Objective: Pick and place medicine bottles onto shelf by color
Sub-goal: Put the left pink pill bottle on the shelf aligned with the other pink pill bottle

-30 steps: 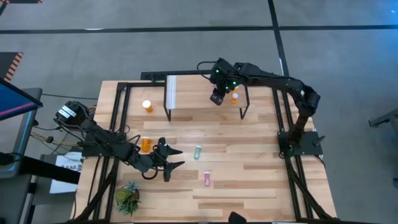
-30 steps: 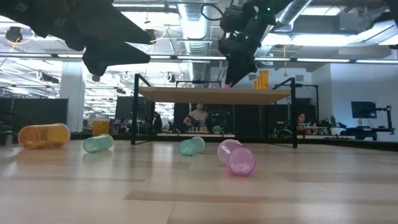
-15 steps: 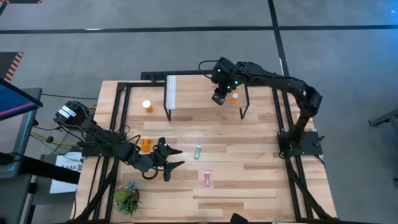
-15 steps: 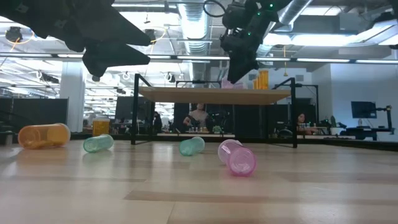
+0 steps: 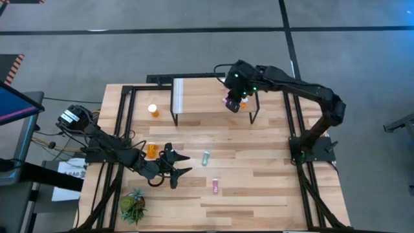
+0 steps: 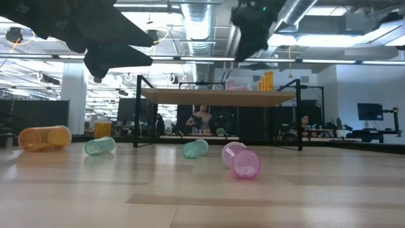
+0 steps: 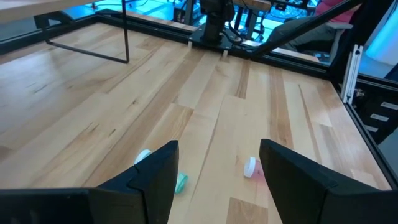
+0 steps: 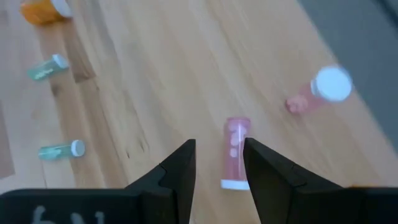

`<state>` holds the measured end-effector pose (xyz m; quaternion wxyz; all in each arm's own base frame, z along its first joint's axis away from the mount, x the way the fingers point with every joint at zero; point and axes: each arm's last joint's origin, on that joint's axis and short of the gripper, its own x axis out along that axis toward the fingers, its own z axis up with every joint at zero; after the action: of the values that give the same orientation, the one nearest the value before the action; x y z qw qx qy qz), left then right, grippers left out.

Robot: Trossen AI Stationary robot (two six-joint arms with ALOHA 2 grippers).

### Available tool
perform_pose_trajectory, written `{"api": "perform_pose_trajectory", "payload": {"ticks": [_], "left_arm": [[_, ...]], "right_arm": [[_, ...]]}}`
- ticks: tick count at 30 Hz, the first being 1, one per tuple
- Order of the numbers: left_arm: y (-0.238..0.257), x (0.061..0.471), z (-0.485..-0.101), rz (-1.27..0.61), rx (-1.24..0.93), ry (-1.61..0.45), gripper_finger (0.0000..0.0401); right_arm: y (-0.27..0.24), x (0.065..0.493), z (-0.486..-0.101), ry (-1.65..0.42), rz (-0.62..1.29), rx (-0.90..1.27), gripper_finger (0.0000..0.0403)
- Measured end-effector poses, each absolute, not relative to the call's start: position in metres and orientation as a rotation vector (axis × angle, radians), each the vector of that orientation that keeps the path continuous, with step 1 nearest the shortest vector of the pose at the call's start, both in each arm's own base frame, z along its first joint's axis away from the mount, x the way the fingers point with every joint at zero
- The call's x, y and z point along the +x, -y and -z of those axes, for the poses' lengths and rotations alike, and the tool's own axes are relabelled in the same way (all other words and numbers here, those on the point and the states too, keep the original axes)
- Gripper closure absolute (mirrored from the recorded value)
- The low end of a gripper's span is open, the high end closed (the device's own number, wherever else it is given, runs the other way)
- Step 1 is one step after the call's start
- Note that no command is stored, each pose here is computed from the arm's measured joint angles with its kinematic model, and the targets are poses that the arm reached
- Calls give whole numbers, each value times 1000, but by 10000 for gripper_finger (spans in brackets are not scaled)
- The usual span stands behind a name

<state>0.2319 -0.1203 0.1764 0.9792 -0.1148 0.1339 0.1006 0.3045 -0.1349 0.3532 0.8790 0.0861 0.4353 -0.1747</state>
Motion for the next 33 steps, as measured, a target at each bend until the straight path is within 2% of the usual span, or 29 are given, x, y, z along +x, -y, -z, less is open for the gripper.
{"api": "perform_pose_trajectory", "payload": {"ticks": [5, 11, 16, 22, 28, 33], "left_arm": [[122, 231, -176, -198, -231, -271, 189], [123, 230, -176, -191, -231, -271, 189], [122, 231, -177, -200, -232, -260, 189], [122, 232, -178, -203, -231, -257, 189], [122, 232, -178, -203, -233, -256, 189], [122, 231, -177, -200, -230, -263, 189]], "right_arm": [[108, 295, -368, -778, 347, 96, 246], [87, 276, -355, -619, 317, 73, 246], [85, 265, -336, -647, 333, 73, 246], [92, 275, -327, -744, 345, 74, 240], [109, 296, -310, -971, 367, 137, 181], [125, 312, -301, -1053, 385, 164, 134]]}}
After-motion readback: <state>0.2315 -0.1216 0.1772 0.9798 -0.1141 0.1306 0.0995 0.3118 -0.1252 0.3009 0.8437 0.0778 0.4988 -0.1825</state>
